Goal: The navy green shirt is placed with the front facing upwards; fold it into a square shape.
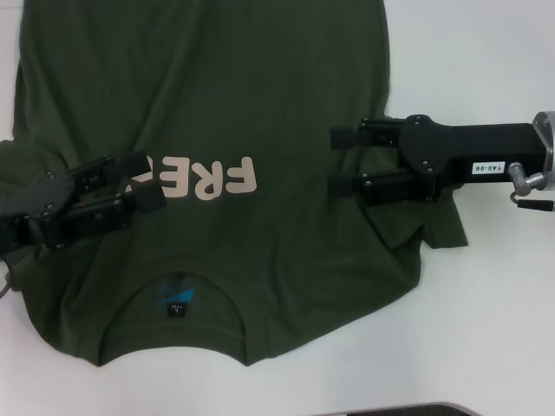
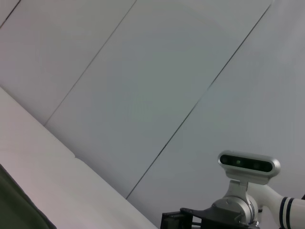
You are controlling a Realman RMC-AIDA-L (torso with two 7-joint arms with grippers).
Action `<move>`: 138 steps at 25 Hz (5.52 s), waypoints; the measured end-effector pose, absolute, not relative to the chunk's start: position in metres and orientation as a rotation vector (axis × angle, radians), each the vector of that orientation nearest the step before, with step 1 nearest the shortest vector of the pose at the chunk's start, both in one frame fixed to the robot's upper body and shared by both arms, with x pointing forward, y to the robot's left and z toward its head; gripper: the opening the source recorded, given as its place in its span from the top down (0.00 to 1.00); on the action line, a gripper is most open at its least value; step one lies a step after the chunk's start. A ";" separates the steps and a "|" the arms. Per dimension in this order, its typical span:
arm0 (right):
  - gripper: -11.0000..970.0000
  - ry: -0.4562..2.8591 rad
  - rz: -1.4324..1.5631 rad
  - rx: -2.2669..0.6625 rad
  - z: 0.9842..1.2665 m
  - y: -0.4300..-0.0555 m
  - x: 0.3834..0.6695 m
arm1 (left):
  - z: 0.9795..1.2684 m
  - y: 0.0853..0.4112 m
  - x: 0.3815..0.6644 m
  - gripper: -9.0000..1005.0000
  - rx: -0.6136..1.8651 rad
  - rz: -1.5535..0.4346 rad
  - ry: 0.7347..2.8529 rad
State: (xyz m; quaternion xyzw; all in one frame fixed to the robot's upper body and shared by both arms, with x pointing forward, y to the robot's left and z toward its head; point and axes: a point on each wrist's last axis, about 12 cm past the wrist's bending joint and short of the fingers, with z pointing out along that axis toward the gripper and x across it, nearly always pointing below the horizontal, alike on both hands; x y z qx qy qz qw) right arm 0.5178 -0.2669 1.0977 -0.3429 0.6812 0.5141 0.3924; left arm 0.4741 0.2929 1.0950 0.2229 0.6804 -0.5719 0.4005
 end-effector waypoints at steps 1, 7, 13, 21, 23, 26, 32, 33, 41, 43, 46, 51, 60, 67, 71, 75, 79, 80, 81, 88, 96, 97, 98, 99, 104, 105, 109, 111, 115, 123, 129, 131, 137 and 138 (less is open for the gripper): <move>0.06 1.729 1.305 -0.868 1.098 -0.267 0.518 | 1.095 0.293 0.474 0.07 0.562 -1.446 1.720; 0.06 1.730 1.303 -0.862 1.097 -0.267 0.518 | 1.094 0.294 0.473 0.07 0.535 -1.450 1.712; 0.06 1.730 1.298 -0.857 1.098 -0.268 0.519 | 1.093 0.294 0.474 0.07 0.525 -1.469 1.714; 0.06 1.727 1.292 -0.859 1.098 -0.268 0.520 | 1.092 0.293 0.474 0.07 0.522 -1.471 1.720; 0.06 1.724 1.288 -0.859 1.098 -0.268 0.520 | 1.092 0.294 0.474 0.07 0.519 -1.469 1.722; 0.06 1.723 1.287 -0.857 1.098 -0.269 0.520 | 1.090 0.294 0.473 0.07 0.510 -1.466 1.726; 0.06 1.717 1.279 -0.860 1.099 -0.266 0.522 | 1.090 0.295 0.473 0.07 0.503 -1.467 1.728; 0.06 1.717 1.276 -0.859 1.098 -0.266 0.523 | 1.089 0.295 0.473 0.07 0.503 -1.466 1.729; 0.06 1.709 1.300 -0.849 1.096 -0.257 0.526 | 1.091 0.305 0.479 0.07 0.449 -1.415 1.742; 0.06 1.703 1.305 -0.844 1.096 -0.256 0.527 | 1.092 0.307 0.479 0.07 0.440 -1.413 1.744; 0.06 1.693 1.309 -0.836 1.097 -0.255 0.527 | 1.093 0.308 0.479 0.07 0.439 -1.414 1.744; 0.06 1.691 1.312 -0.833 1.098 -0.254 0.528 | 1.090 0.308 0.479 0.07 0.448 -1.409 1.777; 0.06 1.687 1.323 -0.840 1.103 -0.251 0.533 | 1.089 0.334 0.486 0.07 0.377 -1.277 1.875; 0.06 1.685 1.325 -0.834 1.103 -0.251 0.534 | 1.087 0.356 0.494 0.07 0.325 -1.095 1.978; 0.06 1.685 1.325 -0.832 1.103 -0.251 0.534 | 1.086 0.368 0.497 0.07 0.294 -1.017 2.038; 0.06 1.690 1.318 -0.824 1.102 -0.251 0.534 | 1.086 0.380 0.499 0.07 0.244 -0.934 2.060; 0.06 1.692 1.315 -0.820 1.102 -0.252 0.534 | 1.084 0.385 0.500 0.07 0.224 -0.882 2.102; 0.06 1.693 1.315 -0.820 1.102 -0.252 0.534 | 1.083 0.387 0.500 0.07 0.220 -0.868 2.115; 0.06 1.693 1.315 -0.820 1.102 -0.252 0.534 | 1.082 0.388 0.501 0.07 0.215 -0.853 2.128; 0.06 1.695 1.308 -0.810 1.101 -0.252 0.535 | 1.080 0.395 0.503 0.07 0.182 -0.791 2.158; 0.06 1.698 1.309 -0.794 1.100 -0.254 0.534 | 1.079 0.404 0.503 0.07 0.144 -0.714 2.178; 0.06 1.699 1.309 -0.793 1.100 -0.254 0.534 | 1.079 0.405 0.503 0.07 0.141 -0.709 2.180; 0.06 1.699 1.309 -0.791 1.100 -0.254 0.534 | 1.078 0.406 0.503 0.07 0.135 -0.698 2.184; 0.06 1.699 1.309 -0.790 1.100 -0.254 0.534 | 1.078 0.407 0.504 0.07 0.130 -0.688 2.187; 0.06 1.700 1.310 -0.787 1.099 -0.254 0.533 | 1.074 0.408 0.505 0.07 0.114 -0.658 2.202; 0.06 1.700 1.311 -0.787 1.099 -0.254 0.533 | 1.073 0.407 0.505 0.07 0.112 -0.654 2.204; 0.06 1.701 1.311 -0.784 1.098 -0.255 0.532 | 1.070 0.406 0.505 0.07 0.111 -0.651 2.208; 0.06 1.702 1.311 -0.783 1.098 -0.255 0.532 | 1.069 0.405 0.505 0.07 0.111 -0.648 2.210; 0.06 1.702 1.311 -0.782 1.098 -0.255 0.532 | 1.064 0.404 0.505 0.07 0.110 -0.643 2.226; 0.06 1.703 1.311 -0.781 1.098 -0.255 0.532 | 1.058 0.405 0.501 0.07 0.097 -0.624 2.254; 0.06 1.703 1.311 -0.781 1.098 -0.256 0.532 | 1.057 0.402 0.501 0.07 0.114 -0.635 2.260; 0.06 1.704 1.311 -0.780 1.098 -0.256 0.532 | 1.056 0.400 0.502 0.07 0.129 -0.640 2.266; 0.06 1.703 1.314 -0.780 1.098 -0.256 0.532 | 1.055 0.391 0.502 0.07 0.173 -0.675 2.276; 0.06 1.703 1.314 -0.780 1.098 -0.256 0.531 | 1.056 0.390 0.503 0.07 0.176 -0.678 2.274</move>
